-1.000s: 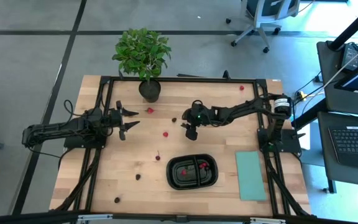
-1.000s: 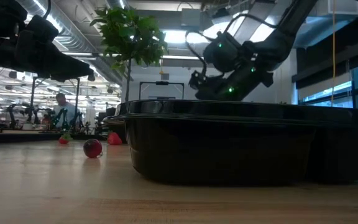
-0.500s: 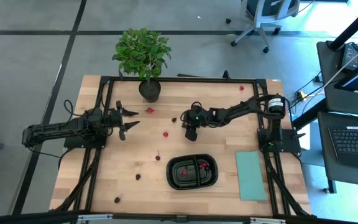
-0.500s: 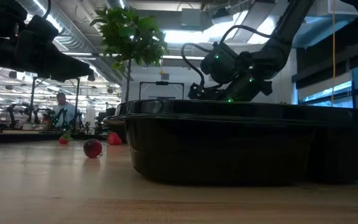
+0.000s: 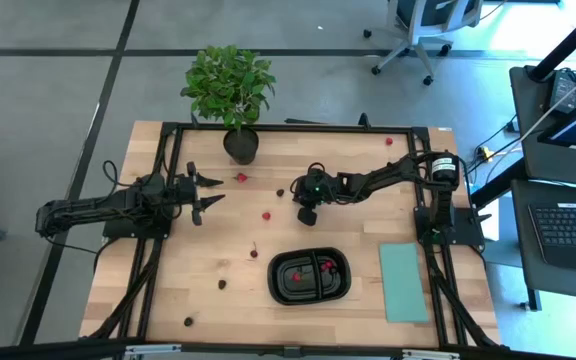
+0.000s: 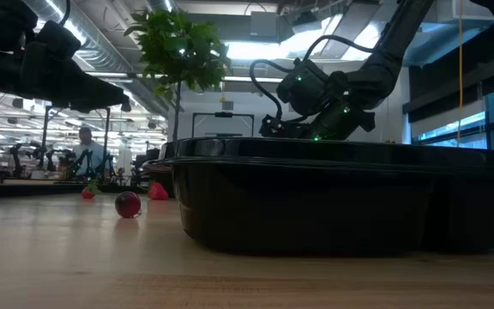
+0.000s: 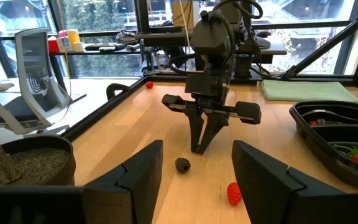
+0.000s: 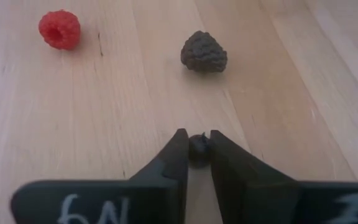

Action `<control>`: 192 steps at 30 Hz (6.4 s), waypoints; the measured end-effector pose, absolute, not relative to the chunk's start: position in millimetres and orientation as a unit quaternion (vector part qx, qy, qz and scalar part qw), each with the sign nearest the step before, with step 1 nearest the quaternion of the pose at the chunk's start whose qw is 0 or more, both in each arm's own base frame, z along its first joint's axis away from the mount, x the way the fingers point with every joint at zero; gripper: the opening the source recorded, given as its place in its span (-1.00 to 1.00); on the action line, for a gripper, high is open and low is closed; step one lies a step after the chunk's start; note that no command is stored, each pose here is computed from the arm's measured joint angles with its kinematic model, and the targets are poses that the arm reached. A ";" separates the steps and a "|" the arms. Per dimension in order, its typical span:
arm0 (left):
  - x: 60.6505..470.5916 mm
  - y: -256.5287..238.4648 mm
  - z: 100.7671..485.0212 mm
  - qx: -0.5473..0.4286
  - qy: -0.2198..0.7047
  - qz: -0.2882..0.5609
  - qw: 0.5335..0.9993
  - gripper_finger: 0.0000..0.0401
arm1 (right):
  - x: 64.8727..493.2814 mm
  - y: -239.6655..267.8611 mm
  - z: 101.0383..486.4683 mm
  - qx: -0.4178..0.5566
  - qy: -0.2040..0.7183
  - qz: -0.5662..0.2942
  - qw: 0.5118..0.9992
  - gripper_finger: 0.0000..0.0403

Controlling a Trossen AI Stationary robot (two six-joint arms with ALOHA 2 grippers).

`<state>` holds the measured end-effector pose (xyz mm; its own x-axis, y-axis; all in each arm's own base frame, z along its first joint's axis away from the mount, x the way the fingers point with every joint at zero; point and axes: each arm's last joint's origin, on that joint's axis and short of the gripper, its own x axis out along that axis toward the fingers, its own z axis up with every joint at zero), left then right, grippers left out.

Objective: Pick and placing Produce into tupperware
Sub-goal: Put the blueberry into the left side of the black container, then put the top blackberry into the left side of the black container

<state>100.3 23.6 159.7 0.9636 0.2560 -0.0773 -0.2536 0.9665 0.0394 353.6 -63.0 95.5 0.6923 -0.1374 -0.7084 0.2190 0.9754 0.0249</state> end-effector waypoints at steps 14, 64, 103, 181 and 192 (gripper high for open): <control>100.3 23.6 159.8 0.015 0.041 0.129 0.991 -0.07 | 356.5 -62.7 107.9 0.060 0.388 -0.106 0.914 -0.74; 100.3 23.6 159.7 0.013 0.041 0.129 0.991 -0.07 | 387.0 135.5 159.3 -0.001 0.574 0.115 0.811 -0.74; 100.3 23.6 159.8 0.013 0.041 0.129 0.991 -0.07 | 372.1 117.4 208.2 0.007 0.575 0.102 0.812 -0.22; 100.4 23.3 159.7 -0.003 0.039 0.123 0.992 -0.07 | 408.0 -92.6 98.5 0.010 0.383 -0.074 0.921 0.16; 100.4 23.3 159.7 -0.004 0.039 0.124 0.992 -0.07 | 407.4 -91.7 98.0 0.010 0.387 -0.069 0.920 -0.40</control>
